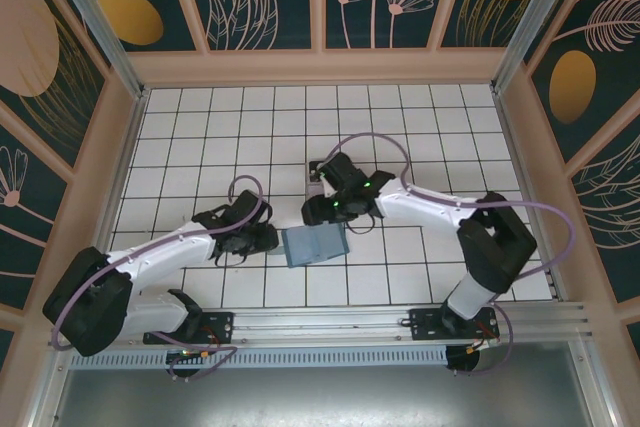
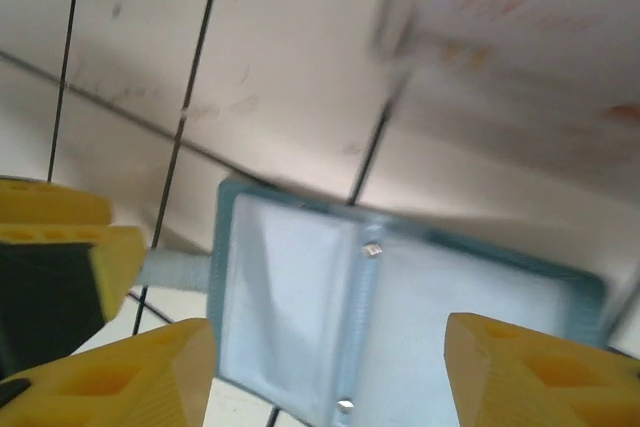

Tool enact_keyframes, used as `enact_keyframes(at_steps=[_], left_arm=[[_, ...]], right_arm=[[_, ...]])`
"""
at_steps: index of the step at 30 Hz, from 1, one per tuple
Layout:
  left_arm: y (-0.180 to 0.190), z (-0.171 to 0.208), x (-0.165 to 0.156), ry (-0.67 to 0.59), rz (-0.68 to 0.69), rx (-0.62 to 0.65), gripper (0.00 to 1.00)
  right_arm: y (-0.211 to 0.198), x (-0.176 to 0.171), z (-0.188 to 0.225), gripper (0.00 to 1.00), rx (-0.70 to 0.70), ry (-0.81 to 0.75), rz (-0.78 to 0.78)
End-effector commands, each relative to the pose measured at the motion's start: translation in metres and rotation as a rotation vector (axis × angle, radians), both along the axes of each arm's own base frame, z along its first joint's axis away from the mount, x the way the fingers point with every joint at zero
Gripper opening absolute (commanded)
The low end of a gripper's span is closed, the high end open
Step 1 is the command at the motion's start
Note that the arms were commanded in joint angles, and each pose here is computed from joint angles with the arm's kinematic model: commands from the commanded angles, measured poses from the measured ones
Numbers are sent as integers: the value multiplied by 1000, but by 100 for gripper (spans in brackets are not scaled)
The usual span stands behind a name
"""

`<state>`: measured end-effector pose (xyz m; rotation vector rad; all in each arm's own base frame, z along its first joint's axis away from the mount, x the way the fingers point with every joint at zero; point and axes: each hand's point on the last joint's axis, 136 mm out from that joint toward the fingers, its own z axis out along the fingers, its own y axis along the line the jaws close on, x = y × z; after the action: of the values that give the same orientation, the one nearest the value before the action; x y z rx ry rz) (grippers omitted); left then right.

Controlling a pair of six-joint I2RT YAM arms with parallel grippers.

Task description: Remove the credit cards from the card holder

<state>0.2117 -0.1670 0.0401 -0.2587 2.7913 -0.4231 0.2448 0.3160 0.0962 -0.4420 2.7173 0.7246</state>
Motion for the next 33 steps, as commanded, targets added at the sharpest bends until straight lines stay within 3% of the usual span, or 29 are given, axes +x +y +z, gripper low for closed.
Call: enact_keyframes(at_steps=[1, 3, 4, 12, 17, 20, 24, 29, 33], left_arm=[[19, 44, 36, -163, 55, 82, 70], [26, 68, 56, -236, 74, 118, 93], [32, 78, 66, -268, 88, 146, 98], [113, 107, 133, -504, 277, 442, 99], [176, 103, 152, -610, 435, 586, 99], [204, 99, 154, -687, 490, 606, 99], [214, 95, 154, -838, 442, 606, 99], [209, 112, 150, -1056, 422, 535, 99], [206, 110, 160, -1105, 368, 462, 99]], right_arm=[[-52, 42, 20, 94, -62, -140, -151], [-87, 65, 31, 99, -103, -212, -247], [-108, 77, 37, 99, -129, -254, -305], [-257, 131, 65, 99, -307, -601, -655], [-313, 138, 54, 99, -279, -802, -747], [-332, 135, 53, 99, -254, -916, -797], [-332, 128, 56, 99, -181, -1058, -752], [-333, 127, 40, 99, -123, -1072, -729], [-326, 133, 27, 99, -108, -1053, -686]])
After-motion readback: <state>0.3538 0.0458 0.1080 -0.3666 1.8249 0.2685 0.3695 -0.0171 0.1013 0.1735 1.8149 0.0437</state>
